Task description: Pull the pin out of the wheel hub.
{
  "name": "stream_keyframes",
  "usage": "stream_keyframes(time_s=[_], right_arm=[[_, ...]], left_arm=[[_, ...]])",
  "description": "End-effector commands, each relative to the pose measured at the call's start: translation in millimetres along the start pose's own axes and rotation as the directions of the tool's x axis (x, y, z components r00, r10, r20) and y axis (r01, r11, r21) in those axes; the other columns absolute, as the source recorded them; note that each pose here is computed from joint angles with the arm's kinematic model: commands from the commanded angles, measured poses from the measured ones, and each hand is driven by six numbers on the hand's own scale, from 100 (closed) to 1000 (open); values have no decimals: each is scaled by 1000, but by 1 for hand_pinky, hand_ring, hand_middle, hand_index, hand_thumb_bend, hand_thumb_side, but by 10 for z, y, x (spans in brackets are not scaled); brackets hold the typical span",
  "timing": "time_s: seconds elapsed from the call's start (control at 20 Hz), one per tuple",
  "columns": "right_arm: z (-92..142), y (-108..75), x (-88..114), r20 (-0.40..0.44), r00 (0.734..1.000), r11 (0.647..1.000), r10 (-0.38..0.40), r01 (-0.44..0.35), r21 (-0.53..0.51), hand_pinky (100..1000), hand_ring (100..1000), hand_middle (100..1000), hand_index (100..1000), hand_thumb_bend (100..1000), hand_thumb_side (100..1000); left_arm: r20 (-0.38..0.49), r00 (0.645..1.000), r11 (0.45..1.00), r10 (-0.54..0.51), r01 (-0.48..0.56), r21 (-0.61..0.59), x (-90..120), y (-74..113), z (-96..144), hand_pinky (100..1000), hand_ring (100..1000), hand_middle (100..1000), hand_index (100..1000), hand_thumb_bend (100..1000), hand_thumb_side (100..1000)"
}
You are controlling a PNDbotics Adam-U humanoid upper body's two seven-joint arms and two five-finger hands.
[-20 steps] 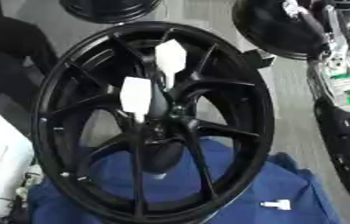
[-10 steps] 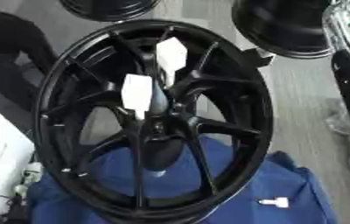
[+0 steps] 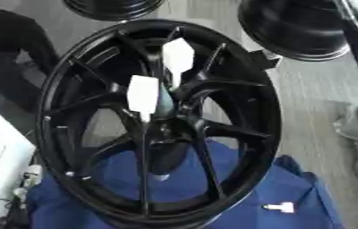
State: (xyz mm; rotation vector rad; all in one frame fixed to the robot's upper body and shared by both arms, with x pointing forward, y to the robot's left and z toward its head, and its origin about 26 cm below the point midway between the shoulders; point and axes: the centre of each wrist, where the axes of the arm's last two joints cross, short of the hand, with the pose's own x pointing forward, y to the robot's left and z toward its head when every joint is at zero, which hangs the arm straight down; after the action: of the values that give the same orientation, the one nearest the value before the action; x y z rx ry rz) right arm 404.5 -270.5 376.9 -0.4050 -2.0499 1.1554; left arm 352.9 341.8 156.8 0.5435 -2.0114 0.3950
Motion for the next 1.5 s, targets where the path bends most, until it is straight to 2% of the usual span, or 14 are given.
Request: stream_keyframes(time_s=[0.05,0.25,0.3,0.35,0.75,0.9,1.05,1.25,1.4,1.5], right_arm=[[-35,-179,219,42,992,990,119,-122,64,877,792,748,878,654,418],[-173,-163,395,93,976,963,199,-212,164,873,798,755,874,651,406],[-204,-149,436,108,970,952,218,-235,194,872,799,755,872,746,407],[-232,-137,475,122,964,940,235,-257,223,872,799,756,870,648,394],[-485,-58,767,237,912,826,333,-404,393,873,811,765,863,635,347],[-608,-27,849,267,900,781,345,-433,451,879,824,774,867,630,322],[-732,51,863,287,891,751,353,-453,481,889,841,790,882,627,266],[-853,154,813,316,884,730,344,-464,502,900,854,797,889,611,162],[-865,85,773,317,897,758,309,-433,487,905,852,794,891,553,100],[-855,33,757,315,904,775,289,-414,478,908,854,796,887,530,100]], left_arm=[[44,999,1000,-21,21,-9,105,58,-88,716,767,675,725,351,763],[48,999,1000,-26,26,-13,117,60,-99,716,768,676,724,350,763],[49,998,1000,-27,28,-14,119,60,-101,716,768,675,724,342,756],[50,998,999,-29,30,-16,121,62,-103,716,768,675,724,350,763],[51,998,999,-44,45,-25,124,78,-111,716,768,676,724,347,766],[51,998,999,-46,47,-26,123,82,-112,716,768,677,724,348,766],[48,998,998,-43,44,-32,120,66,-106,716,768,677,724,347,767],[47,998,998,-43,45,-36,118,61,-107,717,769,678,724,346,768],[42,998,998,-47,48,-39,107,66,-99,717,769,679,724,345,770],[39,998,998,-48,50,-40,99,68,-93,717,769,678,724,345,771]])
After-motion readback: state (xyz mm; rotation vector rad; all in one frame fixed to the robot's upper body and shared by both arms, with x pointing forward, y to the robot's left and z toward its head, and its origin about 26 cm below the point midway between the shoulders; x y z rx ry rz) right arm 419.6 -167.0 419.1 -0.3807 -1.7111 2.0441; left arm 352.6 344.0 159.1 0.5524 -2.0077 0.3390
